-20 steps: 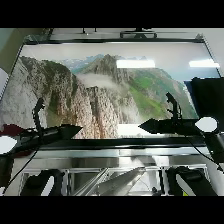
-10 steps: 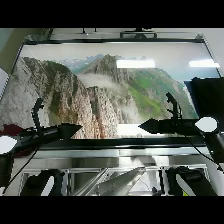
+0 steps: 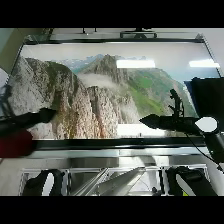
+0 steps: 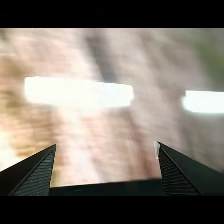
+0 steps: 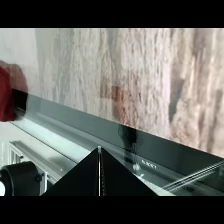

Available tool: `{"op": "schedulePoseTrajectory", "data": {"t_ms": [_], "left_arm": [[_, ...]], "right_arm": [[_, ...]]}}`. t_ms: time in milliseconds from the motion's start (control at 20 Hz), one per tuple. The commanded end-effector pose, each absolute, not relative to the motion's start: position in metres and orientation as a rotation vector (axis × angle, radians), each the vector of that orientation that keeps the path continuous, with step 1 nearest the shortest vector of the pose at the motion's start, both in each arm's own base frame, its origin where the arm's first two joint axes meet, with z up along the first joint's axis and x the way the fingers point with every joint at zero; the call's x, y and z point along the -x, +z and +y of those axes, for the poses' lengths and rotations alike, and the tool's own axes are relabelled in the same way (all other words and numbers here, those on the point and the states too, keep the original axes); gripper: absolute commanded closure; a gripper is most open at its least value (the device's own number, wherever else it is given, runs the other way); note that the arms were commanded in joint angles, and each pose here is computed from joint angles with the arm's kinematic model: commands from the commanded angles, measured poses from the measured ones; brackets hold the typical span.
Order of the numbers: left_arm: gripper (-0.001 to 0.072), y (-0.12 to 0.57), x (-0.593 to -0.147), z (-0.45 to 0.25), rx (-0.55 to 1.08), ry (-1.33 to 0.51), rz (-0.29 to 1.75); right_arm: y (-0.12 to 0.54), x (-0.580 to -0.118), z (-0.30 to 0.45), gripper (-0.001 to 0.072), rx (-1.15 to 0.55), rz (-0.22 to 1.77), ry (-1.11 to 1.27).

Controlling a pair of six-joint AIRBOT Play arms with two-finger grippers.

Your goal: Fold the shirts.

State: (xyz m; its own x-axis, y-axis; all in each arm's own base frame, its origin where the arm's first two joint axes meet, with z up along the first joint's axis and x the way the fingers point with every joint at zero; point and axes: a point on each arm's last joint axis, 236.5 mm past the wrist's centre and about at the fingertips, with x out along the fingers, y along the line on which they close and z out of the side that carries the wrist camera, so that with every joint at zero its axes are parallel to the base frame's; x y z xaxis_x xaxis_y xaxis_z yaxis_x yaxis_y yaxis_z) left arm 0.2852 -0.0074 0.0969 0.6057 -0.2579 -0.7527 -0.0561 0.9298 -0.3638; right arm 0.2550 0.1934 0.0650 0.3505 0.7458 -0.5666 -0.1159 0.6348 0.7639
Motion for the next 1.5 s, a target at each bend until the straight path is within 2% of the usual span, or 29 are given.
{"op": "schedulePoseTrajectory", "data": {"t_ms": [0,150,200,250,300,500,600,1050,1150,1200,1400,1450], "left_arm": [[-0.0013,0.097,-0.258,0.142,0.414,0.412,0.992],[-0.0012,0.078,-0.230,0.191,0.579,0.564,1.046],[-0.0012,0.065,-0.216,0.202,0.632,0.605,1.084],[-0.0012,0.053,-0.201,0.212,0.664,0.651,1.121],[-0.0013,0.038,-0.183,0.221,0.694,0.700,1.164],[-0.0013,-0.019,-0.130,0.241,0.777,0.825,1.299],[-0.0013,-0.043,-0.117,0.245,0.831,0.847,1.325],[-0.0011,-0.099,-0.129,0.262,0.876,0.794,1.351],[0.0011,-0.099,-0.134,0.272,0.868,0.799,1.335],[0.0087,-0.095,-0.137,0.276,0.870,0.797,1.330],[0.0698,-0.057,-0.173,0.285,0.915,0.726,1.210],[0.0686,-0.049,-0.180,0.286,0.900,0.714,1.187]], "right_arm": [[0.064,-0.259,0.193,0.0696,-0.698,1.066,0.611],[0.063,-0.257,0.193,0.0695,-0.697,1.077,0.613],[0.062,-0.258,0.193,0.0652,-0.697,1.080,0.611],[0.060,-0.258,0.193,0.0344,-0.698,1.085,0.610],[0.058,-0.258,0.193,0.0003,-0.701,1.092,0.607],[0.048,-0.261,0.193,0.0010,-0.713,1.124,0.592],[0.044,-0.262,0.194,0.0010,-0.720,1.140,0.586],[0.037,-0.265,0.193,0.0010,-0.729,1.157,0.573],[0.037,-0.265,0.193,0.0010,-0.729,1.157,0.574],[0.037,-0.265,0.193,0.0010,-0.729,1.157,0.574],[0.038,-0.265,0.194,0.0010,-0.736,1.156,0.576],[0.038,-0.264,0.194,0.0010,-0.736,1.158,0.577]]}}
